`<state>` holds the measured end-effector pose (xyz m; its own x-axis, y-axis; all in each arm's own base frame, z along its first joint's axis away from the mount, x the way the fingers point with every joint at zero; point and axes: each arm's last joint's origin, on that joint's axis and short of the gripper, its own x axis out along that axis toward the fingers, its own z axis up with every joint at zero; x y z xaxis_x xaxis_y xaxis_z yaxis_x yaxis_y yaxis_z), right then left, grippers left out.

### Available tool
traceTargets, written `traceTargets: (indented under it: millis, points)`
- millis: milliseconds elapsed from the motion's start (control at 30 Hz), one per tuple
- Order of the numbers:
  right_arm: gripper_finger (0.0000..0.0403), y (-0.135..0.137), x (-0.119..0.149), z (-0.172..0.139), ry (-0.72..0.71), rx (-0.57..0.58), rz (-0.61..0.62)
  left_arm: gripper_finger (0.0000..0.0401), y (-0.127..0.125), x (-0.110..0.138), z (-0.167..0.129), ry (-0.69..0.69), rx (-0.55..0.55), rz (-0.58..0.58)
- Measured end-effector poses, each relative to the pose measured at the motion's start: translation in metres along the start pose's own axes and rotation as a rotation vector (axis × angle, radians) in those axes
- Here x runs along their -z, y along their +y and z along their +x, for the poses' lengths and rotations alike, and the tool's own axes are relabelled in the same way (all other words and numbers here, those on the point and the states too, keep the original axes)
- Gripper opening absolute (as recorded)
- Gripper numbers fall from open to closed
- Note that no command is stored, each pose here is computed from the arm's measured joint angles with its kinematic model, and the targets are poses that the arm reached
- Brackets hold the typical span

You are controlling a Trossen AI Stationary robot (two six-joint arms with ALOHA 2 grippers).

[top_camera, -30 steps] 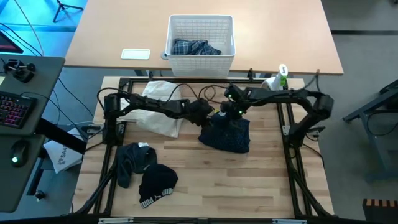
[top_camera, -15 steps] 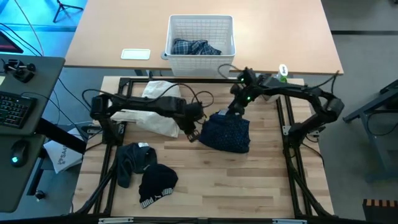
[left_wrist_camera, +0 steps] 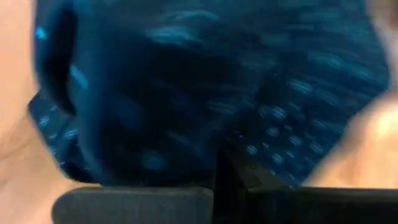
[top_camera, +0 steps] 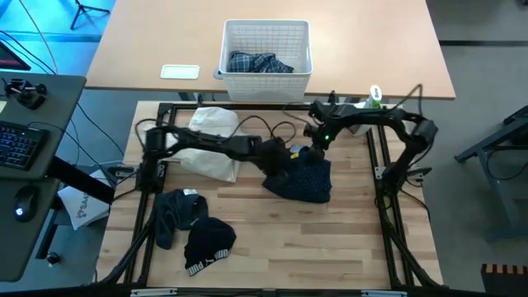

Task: Fold laundry
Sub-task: Put the navy blue polo shirt into the laundry bin

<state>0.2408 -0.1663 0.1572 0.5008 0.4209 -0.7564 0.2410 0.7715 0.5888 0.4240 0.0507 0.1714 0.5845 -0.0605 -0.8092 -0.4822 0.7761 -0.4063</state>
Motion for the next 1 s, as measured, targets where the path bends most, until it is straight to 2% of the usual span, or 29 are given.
traceTargets:
  millis: [67, 167, 300, 400, 533, 800, 867, 1000]
  points:
    - [0.0371, 0.0, 0.0, 0.013, 0.027, -0.079, 0.005, 0.0, 0.013, 0.003, 0.017, 0.033, -0.034, -0.035]
    - [0.0373, -0.001, 0.001, 0.033, 0.087, -0.108, 0.027, 0.0, 0.025, 0.002, 0.03, 0.046, -0.046, -0.059]
    - [0.036, 0.002, -0.001, 0.053, 0.111, -0.166, 0.036, 0.0, 0.032, 0.002, 0.033, 0.061, -0.073, -0.018]
    - [0.0331, 0.006, -0.005, 0.063, 0.1, -0.156, 0.051, 0.0, 0.034, 0.002, 0.022, 0.079, -0.126, 0.005]
    - [0.0257, 0.013, -0.013, 0.072, 0.058, -0.074, 0.029, 0.0, 0.032, 0.002, -0.007, 0.105, -0.204, 0.056]
    - [0.0032, 0.016, -0.021, 0.077, -0.011, -0.011, -0.028, 0.0, 0.023, 0.011, -0.092, 0.16, -0.382, 0.095]
    - [0.0025, 0.011, -0.022, 0.073, -0.028, -0.026, -0.014, 0.0, 0.021, 0.017, -0.118, 0.162, -0.445, 0.1]
    - [0.0046, 0.004, -0.024, 0.058, -0.072, -0.063, 0.084, 0.0, 0.022, 0.028, -0.167, 0.12, -0.579, 0.079]
